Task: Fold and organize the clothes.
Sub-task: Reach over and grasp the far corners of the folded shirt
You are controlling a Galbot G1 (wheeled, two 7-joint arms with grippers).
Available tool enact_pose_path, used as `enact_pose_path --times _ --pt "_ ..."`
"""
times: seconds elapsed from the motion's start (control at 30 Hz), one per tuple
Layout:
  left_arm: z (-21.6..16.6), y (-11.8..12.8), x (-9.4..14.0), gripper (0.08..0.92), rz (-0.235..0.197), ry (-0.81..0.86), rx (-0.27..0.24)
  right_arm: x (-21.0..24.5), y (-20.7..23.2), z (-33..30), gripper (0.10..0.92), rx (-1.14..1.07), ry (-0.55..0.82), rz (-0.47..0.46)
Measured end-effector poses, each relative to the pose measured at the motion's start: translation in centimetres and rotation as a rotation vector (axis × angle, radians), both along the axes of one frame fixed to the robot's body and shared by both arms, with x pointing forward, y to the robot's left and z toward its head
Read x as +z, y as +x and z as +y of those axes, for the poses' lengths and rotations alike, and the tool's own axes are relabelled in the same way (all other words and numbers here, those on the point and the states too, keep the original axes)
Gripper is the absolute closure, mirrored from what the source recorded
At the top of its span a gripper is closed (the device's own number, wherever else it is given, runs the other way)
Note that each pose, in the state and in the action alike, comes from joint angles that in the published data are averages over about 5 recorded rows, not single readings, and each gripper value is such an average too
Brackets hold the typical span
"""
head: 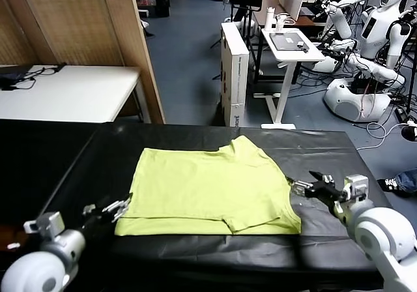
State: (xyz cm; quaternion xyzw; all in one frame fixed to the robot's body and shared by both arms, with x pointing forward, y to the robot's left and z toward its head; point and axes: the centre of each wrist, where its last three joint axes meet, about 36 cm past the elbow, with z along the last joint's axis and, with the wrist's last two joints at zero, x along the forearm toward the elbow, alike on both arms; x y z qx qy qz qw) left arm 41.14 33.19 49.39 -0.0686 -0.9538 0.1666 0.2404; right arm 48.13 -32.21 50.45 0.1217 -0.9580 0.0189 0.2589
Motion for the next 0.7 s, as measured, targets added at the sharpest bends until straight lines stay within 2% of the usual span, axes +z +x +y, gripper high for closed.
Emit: enact_pose_path --times 0.17,0.33,0.5,0.7 --pt "-0.6 4.9 -1.0 0.092 0.013 0.013 -0.007 -2.0 3.8 1.6 0.115 0.041 0.017 0.048" --pt "-0.4 8.9 -1.2 0.092 0.022 0.03 -0.036 -3.2 7.7 2.8 0.115 0.079 0.042 0.069" --pt "0.2 11.6 -1.8 0.092 0.028 0.051 -0.045 -3.8 11.1 3.7 0.115 0.098 0.042 0.077" --pt "0.6 13.6 -2.4 0.092 0.018 0.05 -0.032 -4.3 13.7 3.8 0.115 0.098 0.059 0.078"
